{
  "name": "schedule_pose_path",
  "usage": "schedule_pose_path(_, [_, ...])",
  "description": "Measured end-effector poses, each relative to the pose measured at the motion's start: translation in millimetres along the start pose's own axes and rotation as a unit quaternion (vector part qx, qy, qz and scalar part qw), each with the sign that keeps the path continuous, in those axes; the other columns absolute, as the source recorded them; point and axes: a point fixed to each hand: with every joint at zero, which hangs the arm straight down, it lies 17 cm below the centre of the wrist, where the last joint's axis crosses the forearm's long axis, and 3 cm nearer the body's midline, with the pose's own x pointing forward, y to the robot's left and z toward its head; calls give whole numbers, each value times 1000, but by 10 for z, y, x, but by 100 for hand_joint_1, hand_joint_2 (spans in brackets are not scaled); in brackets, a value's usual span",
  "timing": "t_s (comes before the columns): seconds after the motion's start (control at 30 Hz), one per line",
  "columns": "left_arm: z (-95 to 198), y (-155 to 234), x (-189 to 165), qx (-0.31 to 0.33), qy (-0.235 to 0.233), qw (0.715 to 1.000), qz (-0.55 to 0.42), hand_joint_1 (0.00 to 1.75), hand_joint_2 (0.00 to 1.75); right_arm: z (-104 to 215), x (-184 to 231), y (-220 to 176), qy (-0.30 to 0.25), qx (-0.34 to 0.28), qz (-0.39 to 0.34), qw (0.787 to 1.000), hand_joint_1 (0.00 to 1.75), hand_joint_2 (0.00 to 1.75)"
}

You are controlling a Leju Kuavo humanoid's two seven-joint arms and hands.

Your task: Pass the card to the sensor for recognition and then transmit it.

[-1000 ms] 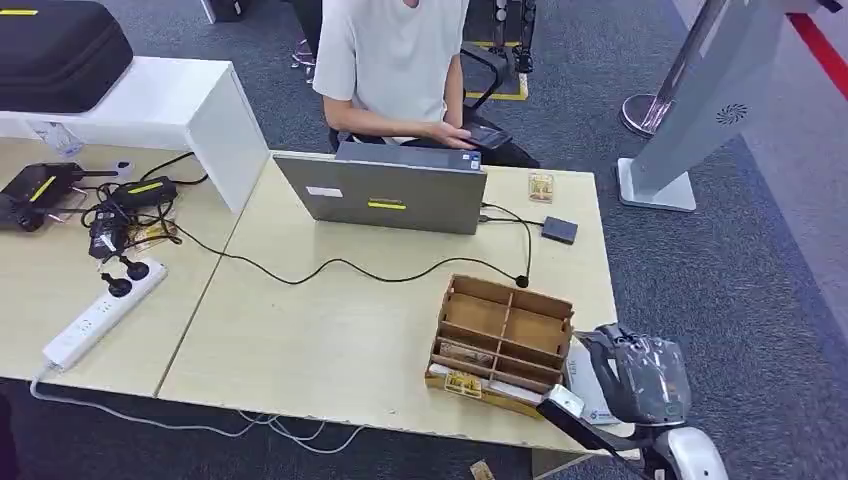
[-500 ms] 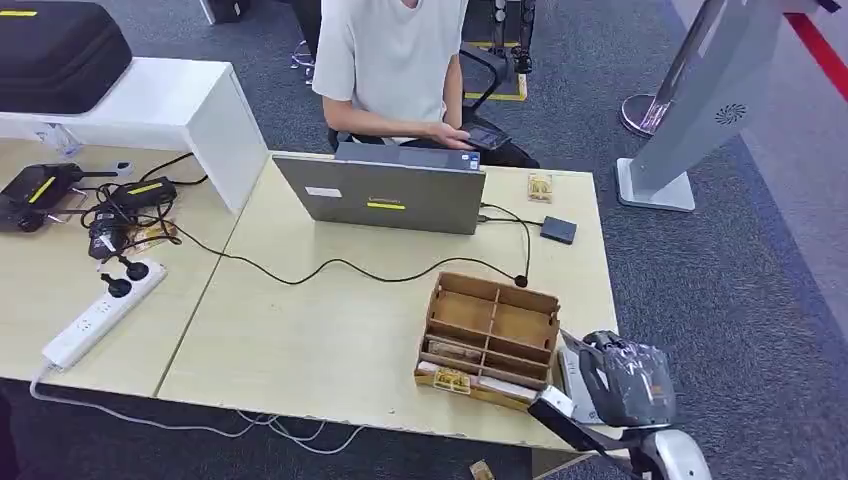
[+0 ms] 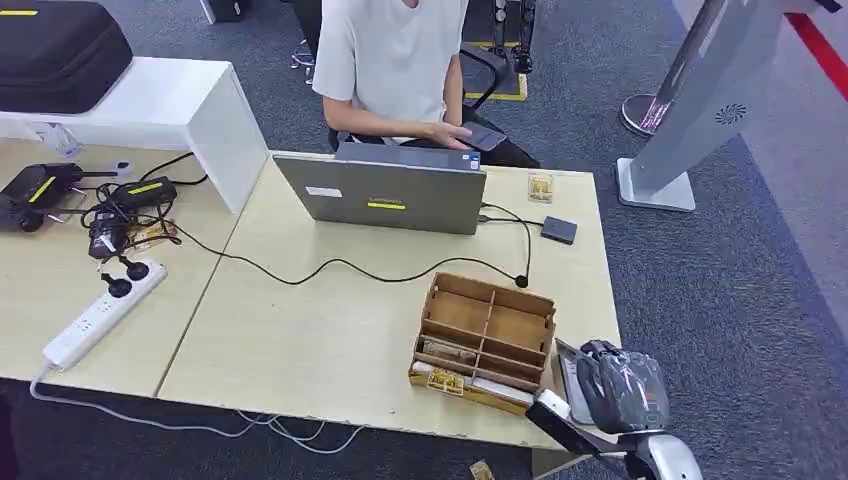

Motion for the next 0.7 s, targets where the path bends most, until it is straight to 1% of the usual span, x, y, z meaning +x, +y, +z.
schedule_pose_path(0.37, [-2, 11, -12, 3, 3, 1000, 1, 0, 175, 13, -306, -116, 39, -19, -4, 999, 175, 175])
schedule_pose_path(0.57, [-4, 12, -7, 5, 4, 1000, 6, 0, 175, 76, -479, -158, 60, -26, -4, 998, 175, 175])
schedule_pose_path(0.7, [-4, 12, -5, 5, 4, 1000, 7, 0, 175, 99, -529, -165, 67, -28, -4, 997, 175, 175])
